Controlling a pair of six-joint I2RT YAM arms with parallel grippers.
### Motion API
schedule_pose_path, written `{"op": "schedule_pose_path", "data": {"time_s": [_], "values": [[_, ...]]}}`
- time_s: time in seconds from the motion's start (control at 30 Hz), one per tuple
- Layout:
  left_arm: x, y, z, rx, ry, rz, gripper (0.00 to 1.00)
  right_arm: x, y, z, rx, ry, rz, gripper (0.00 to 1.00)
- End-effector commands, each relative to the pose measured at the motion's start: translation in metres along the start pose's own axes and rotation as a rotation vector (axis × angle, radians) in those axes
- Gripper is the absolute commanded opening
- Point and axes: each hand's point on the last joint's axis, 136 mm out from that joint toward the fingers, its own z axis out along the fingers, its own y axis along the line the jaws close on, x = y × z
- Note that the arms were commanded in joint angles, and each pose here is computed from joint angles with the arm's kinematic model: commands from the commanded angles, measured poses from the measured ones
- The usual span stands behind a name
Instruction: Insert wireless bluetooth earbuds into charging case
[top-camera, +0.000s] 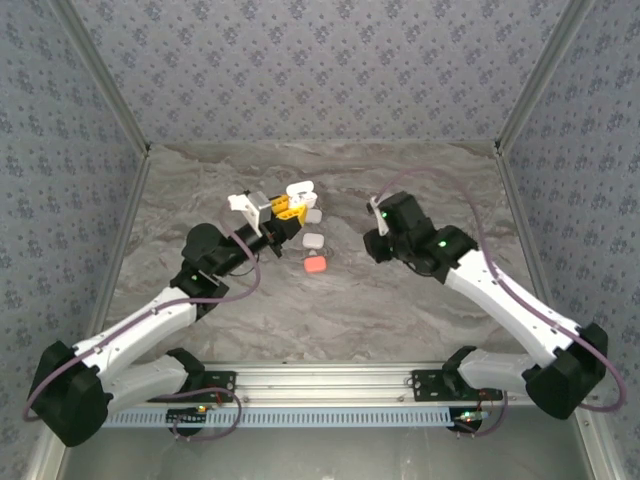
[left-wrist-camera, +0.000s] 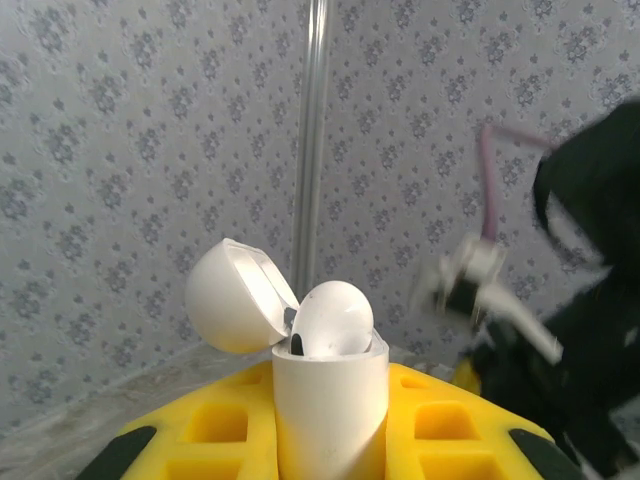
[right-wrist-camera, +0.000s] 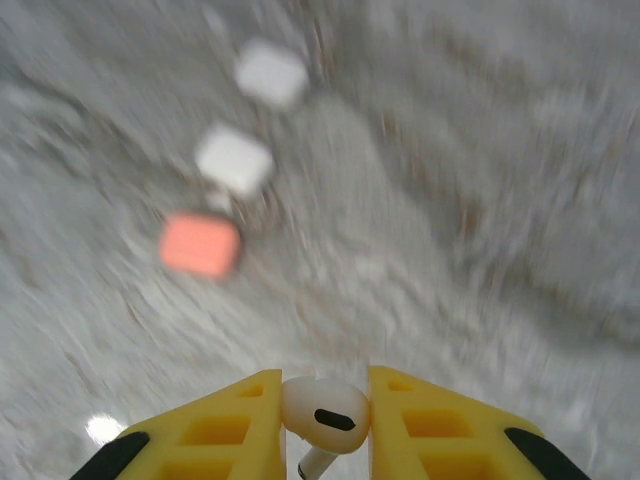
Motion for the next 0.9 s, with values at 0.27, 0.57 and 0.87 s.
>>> {"op": "schedule_pose_path", "data": {"time_s": [0.27, 0.57, 0.87], "values": [[-0.002, -0.024, 0.013, 0.121, -0.047, -0.088, 0.0, -0.131, 0.054, -0.091, -0.289, -0.477, -0.182, 0.25], [-0.001, -0.031, 0.019, 0.15, -0.047, -0.095, 0.0, -0.137, 0.08, -0.085, -0.415, -0.471, -0.167, 0.25], [0.001, -0.035, 0.023, 0.158, -0.043, -0.095, 0.0, -0.13, 0.086, -0.073, -0.421, -0.432, -0.172, 0.25]]}}
